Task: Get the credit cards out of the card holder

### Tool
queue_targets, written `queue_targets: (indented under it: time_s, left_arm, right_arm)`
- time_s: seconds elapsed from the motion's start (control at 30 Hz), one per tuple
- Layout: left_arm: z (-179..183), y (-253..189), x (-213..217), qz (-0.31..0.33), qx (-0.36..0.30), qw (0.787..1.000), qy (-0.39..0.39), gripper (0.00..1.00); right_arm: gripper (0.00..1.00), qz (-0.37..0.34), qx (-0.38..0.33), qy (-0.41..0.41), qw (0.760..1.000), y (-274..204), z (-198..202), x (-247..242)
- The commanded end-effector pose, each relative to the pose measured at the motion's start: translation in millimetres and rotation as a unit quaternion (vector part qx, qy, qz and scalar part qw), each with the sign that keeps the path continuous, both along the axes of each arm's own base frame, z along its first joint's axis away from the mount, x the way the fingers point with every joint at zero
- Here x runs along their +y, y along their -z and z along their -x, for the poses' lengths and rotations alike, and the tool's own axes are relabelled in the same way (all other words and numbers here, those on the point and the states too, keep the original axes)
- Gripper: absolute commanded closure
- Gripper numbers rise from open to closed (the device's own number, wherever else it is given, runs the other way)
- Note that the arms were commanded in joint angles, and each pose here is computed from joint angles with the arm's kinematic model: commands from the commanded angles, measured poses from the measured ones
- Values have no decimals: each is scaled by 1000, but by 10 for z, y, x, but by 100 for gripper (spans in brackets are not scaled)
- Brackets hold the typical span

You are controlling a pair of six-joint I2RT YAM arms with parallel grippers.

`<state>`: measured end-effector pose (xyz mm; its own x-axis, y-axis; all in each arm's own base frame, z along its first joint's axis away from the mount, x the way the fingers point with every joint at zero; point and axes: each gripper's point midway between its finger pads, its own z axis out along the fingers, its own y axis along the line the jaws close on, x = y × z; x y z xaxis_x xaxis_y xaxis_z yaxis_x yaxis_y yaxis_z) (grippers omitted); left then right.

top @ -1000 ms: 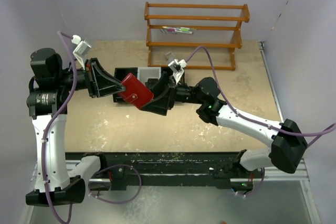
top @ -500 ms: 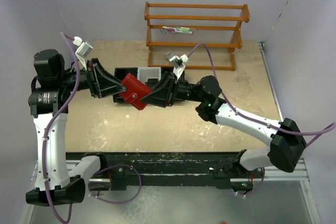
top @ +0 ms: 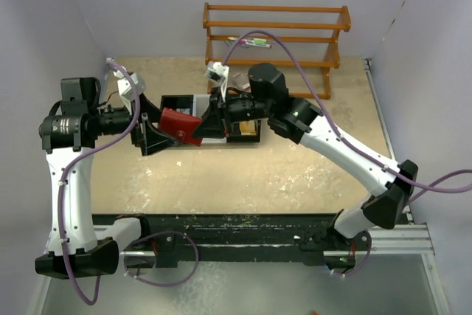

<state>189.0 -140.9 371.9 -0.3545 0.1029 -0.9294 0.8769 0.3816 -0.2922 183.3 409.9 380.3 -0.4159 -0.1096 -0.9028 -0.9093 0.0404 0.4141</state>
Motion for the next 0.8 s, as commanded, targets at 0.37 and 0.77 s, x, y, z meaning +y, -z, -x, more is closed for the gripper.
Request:
queue_targets:
  time_s: [0.37, 0.77]
  left_arm:
    - [100, 312, 2, -31, -36, 997, 64, 9]
    - [-20, 258, -78, 24, 5, 997, 74, 16]
  right_arm:
    - [100, 163, -67, -50, 983, 432, 67, -185]
    - [100, 171, -80, -61, 980, 421, 119, -113]
